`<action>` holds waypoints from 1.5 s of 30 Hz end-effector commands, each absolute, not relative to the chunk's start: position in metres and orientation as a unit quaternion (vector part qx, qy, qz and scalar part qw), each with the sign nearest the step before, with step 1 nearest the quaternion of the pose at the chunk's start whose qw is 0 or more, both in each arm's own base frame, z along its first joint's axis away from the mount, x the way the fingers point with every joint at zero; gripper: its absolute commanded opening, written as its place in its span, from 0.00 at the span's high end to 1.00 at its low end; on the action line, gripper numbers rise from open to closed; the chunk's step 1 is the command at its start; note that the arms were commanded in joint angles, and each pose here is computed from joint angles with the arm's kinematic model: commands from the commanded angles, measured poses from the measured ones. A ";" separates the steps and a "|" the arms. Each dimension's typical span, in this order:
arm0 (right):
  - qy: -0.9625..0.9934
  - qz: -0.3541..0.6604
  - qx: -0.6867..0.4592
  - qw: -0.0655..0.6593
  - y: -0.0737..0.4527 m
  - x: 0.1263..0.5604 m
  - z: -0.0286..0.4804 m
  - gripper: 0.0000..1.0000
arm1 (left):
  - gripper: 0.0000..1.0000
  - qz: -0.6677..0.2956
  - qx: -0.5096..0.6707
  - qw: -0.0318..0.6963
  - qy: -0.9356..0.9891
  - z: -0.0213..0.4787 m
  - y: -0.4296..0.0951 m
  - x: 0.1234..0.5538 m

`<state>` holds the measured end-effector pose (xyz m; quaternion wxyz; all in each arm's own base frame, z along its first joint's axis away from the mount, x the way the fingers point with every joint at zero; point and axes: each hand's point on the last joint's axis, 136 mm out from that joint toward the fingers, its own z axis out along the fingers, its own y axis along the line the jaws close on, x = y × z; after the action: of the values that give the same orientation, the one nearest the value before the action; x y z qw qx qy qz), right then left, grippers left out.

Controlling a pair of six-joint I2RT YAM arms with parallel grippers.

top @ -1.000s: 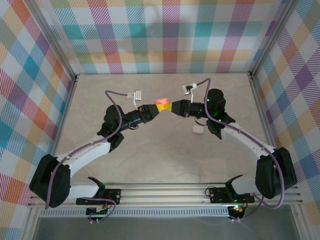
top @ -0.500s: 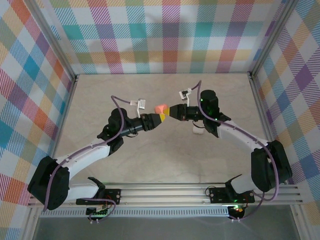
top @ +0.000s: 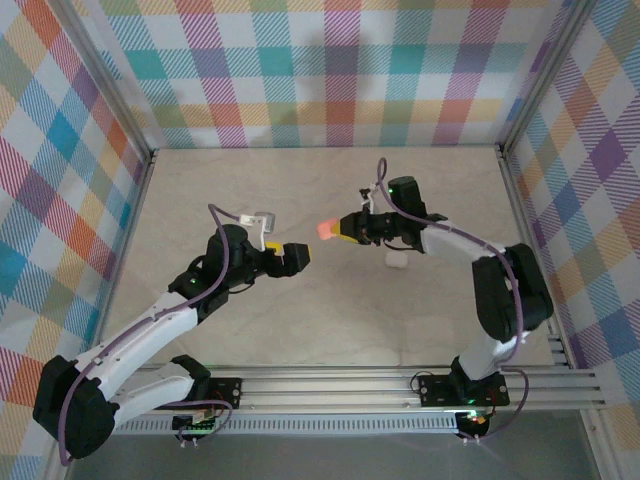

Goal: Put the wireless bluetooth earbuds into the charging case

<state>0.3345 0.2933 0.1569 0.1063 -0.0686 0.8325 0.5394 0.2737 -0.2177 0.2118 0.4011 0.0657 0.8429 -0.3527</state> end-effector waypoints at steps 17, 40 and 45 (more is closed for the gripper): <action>0.895 0.429 -0.112 -0.045 0.322 0.312 0.033 0.79 | 0.00 -0.270 0.013 0.408 0.872 0.167 -0.168 0.269; 0.918 0.171 -0.150 0.324 0.197 0.335 0.206 0.00 | 0.00 -0.070 0.030 0.545 0.835 0.258 -0.087 0.313; 0.860 0.048 -0.114 0.496 0.122 0.345 0.236 0.00 | 0.00 0.009 0.043 0.560 0.828 0.238 -0.060 0.326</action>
<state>0.3257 0.1712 0.2442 0.4278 -0.1382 0.8764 0.1724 0.3179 -0.0794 0.2453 0.5452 0.0250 0.8359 -0.0579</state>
